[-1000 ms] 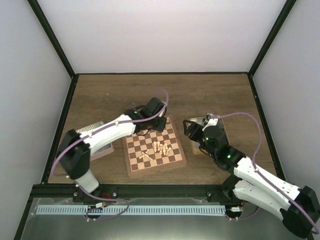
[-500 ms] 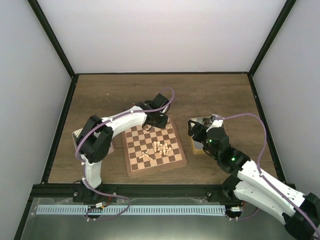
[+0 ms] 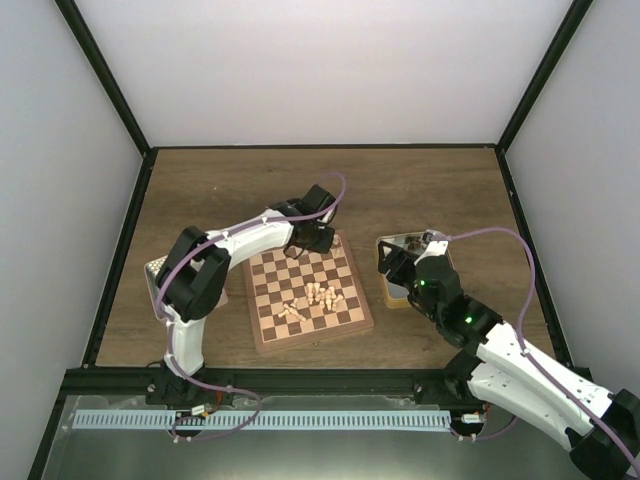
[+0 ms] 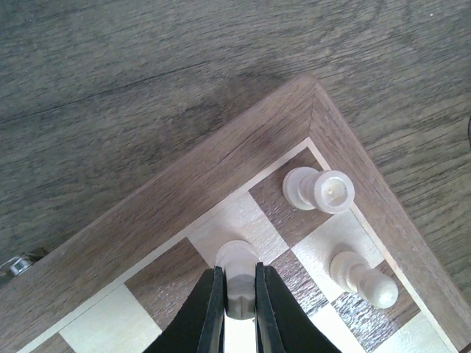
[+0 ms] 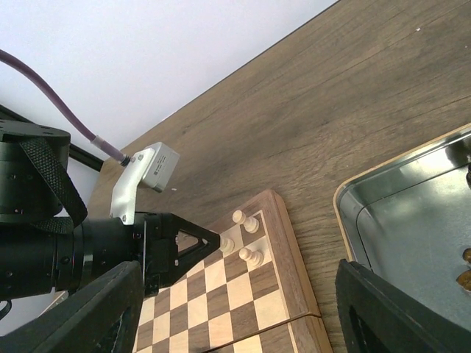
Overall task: Set up the chess pieces on the board
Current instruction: Place the chess piece on the chessboard.
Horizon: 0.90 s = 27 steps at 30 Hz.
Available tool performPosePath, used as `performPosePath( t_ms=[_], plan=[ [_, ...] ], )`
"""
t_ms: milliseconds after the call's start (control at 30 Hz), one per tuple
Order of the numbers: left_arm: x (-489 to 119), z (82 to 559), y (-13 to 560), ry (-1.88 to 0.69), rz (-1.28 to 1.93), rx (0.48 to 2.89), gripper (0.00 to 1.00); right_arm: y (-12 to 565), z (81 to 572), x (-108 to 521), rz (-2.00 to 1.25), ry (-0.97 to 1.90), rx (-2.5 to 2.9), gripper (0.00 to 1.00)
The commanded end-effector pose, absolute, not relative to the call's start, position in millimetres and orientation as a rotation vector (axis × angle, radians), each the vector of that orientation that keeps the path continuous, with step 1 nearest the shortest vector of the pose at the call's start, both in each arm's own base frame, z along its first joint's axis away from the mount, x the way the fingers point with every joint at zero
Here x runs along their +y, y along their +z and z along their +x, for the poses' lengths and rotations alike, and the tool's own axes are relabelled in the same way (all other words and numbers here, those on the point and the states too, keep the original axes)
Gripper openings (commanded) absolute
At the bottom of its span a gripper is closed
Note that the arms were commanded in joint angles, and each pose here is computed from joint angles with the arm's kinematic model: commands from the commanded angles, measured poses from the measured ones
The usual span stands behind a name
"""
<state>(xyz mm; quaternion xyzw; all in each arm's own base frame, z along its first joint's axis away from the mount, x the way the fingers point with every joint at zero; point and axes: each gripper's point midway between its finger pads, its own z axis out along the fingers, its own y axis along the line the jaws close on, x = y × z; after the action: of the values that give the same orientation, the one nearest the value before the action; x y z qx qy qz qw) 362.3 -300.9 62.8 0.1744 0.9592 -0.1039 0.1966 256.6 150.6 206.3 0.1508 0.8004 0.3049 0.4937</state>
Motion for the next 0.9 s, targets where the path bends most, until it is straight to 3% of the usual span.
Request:
performPosePath(
  t_ms=[0,200,400,667,867],
  plan=[
    [-308,363,52,-0.315,0.524,2.703,0.05,223,260,143,0.391,0.72,1.893,0.74],
    [-305,364,45,-0.282,0.521,2.719,0.11,225,260,141,0.398,0.72,1.885,0.74],
    [-307,360,63,-0.329,0.513,2.705,0.31,227,259,142,0.396,0.725,1.885,0.74],
    [-293,353,138,-0.391,0.443,2.551,0.51,228,258,158,0.277,0.746,1.932,0.74],
    [-270,330,175,-0.471,0.374,2.401,0.54,232,247,199,0.021,0.849,2.049,0.71]
  ],
)
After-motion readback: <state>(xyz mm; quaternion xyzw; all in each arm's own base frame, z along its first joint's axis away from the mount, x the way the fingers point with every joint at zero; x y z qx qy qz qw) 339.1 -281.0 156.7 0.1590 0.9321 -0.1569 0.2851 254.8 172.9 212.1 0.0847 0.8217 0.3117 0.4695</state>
